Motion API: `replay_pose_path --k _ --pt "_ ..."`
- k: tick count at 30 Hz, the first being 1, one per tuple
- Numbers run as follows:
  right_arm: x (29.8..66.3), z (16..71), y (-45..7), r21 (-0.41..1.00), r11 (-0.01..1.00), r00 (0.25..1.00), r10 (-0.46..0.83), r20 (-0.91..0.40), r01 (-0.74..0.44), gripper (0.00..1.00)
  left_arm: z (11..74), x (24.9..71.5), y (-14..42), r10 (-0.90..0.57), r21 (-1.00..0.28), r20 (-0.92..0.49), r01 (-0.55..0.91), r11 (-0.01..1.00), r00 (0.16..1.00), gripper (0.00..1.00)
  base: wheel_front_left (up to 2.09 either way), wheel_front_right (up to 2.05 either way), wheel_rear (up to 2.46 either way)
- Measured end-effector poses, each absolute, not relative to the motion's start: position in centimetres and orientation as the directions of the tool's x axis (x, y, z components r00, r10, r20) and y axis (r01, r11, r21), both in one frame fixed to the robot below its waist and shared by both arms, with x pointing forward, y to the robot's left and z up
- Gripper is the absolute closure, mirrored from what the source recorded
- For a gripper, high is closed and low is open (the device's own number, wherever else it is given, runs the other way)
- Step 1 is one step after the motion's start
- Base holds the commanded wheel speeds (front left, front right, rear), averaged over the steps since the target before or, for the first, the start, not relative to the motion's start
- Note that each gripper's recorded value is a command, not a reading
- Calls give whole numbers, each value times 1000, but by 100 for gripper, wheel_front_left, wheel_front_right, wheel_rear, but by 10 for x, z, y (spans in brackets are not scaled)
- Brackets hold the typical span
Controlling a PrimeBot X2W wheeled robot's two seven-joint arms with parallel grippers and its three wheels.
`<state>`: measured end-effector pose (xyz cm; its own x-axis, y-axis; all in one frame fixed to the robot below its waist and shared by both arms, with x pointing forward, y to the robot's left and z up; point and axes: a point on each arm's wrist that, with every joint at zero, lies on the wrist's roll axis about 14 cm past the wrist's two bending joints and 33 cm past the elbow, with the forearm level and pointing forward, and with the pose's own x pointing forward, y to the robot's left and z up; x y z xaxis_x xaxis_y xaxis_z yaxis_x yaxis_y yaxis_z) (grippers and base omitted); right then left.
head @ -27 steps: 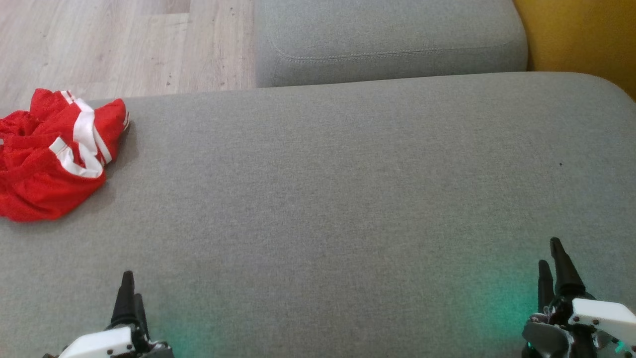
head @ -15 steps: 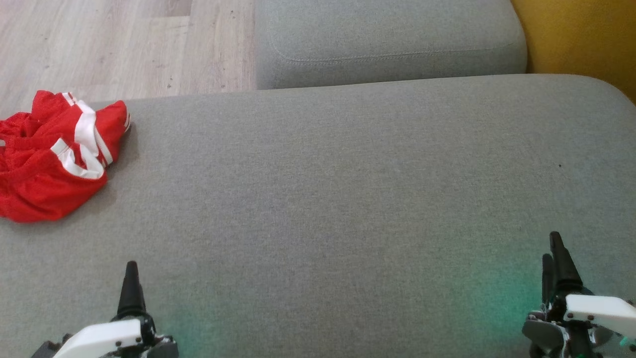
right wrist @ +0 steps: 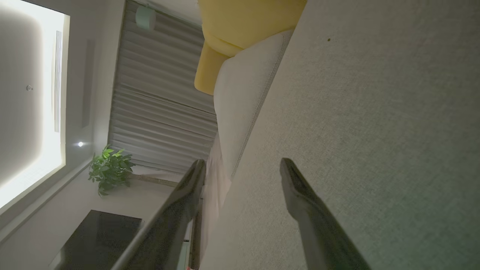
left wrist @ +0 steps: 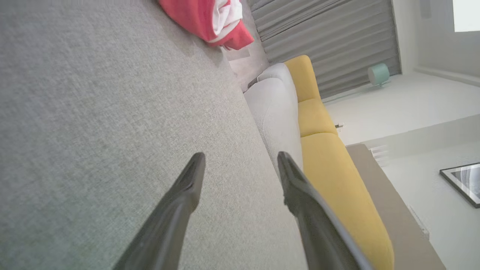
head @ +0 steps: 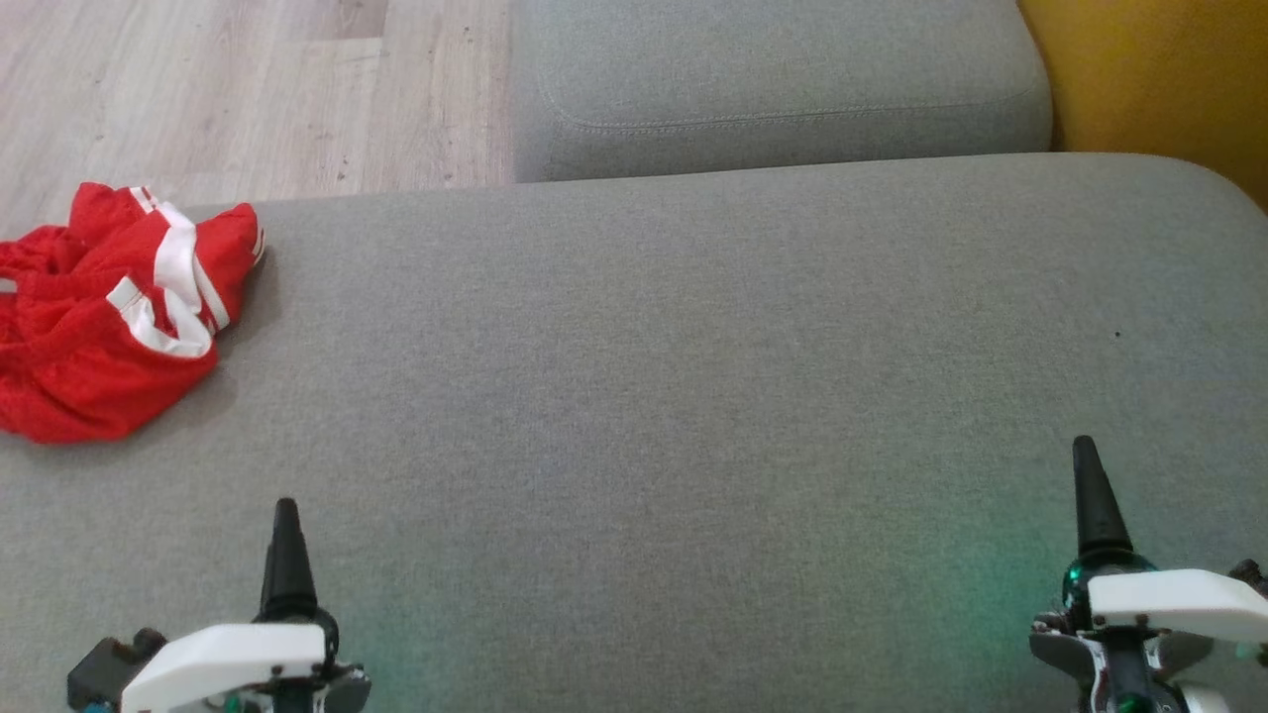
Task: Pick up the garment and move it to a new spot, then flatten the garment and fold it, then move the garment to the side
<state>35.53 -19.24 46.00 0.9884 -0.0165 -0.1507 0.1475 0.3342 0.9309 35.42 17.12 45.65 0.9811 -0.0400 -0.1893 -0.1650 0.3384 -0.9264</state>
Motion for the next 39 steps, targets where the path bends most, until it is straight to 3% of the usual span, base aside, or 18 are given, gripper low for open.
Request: replay_pose_path --k 19,39 --pt "349 454 -175 797 593 987 25 -162 116 0 451 343 164 -34 -796 -201 -143 589 979 0 0 0 0" --pt "348 459 -162 634 772 989 64 -131 34 0 446 334 161 -24 -628 -204 -112 770 979 0 0 0 0"
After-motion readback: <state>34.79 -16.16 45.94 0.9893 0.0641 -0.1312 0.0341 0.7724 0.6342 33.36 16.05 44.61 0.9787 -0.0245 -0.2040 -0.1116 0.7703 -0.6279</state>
